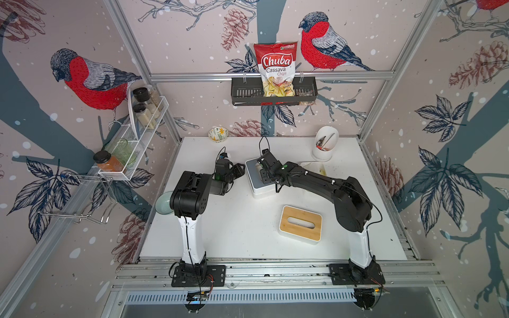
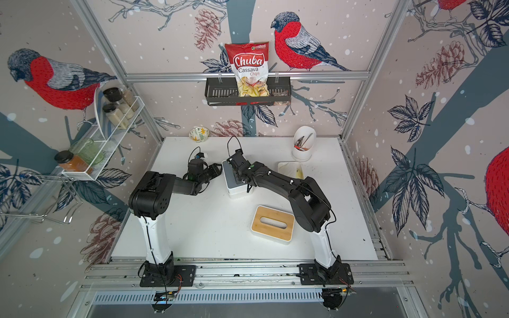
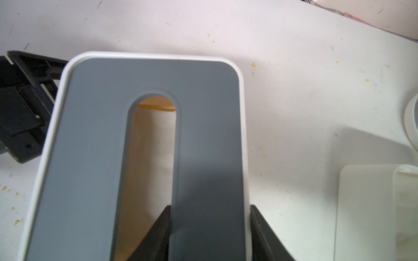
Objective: Put the tissue paper into the tissue box
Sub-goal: Close the box lid on the tissue box.
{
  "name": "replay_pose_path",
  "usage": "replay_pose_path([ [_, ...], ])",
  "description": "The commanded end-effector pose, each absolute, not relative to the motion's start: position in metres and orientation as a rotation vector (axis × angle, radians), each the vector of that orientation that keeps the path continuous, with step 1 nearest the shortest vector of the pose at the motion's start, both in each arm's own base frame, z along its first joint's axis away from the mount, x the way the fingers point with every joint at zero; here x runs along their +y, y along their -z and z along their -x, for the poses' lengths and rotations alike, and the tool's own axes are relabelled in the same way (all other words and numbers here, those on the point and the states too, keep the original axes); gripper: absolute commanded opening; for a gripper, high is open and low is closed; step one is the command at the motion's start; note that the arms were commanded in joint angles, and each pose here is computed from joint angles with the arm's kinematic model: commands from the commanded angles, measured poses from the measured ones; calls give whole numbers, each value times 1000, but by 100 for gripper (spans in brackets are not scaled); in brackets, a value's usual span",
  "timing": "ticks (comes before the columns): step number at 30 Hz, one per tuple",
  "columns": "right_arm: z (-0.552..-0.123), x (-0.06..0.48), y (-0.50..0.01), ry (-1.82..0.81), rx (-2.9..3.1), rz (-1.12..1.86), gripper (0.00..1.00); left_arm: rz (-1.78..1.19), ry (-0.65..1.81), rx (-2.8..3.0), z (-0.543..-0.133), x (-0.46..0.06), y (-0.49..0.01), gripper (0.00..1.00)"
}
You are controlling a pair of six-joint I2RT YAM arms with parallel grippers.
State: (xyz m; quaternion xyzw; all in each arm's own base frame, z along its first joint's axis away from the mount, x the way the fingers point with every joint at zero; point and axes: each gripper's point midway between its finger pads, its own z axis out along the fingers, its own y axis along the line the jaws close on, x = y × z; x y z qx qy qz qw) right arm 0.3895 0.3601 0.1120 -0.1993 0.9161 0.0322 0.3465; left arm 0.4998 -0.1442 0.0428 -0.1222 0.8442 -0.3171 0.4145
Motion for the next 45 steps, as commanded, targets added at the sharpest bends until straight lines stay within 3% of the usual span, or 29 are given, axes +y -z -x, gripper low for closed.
replay_pose_path([
  [1, -399, 363, -119, -86, 2330, 467, 7, 280, 798, 2093, -503, -146, -51, 50],
  [30, -404, 363, -114, -72, 2273, 412, 11, 257, 791, 2096, -502, -151, -53, 50],
  [32, -404, 362, -111, -64, 2283, 418, 15, 257, 791, 2097, -502, -151, -53, 50],
  [38, -402, 362, -113, -45, 2308, 430, 41, 260, 781, 2096, -502, -150, -53, 50],
  [45, -402, 362, -107, -33, 2336, 444, 47, 264, 772, 2096, -502, -148, -53, 50],
])
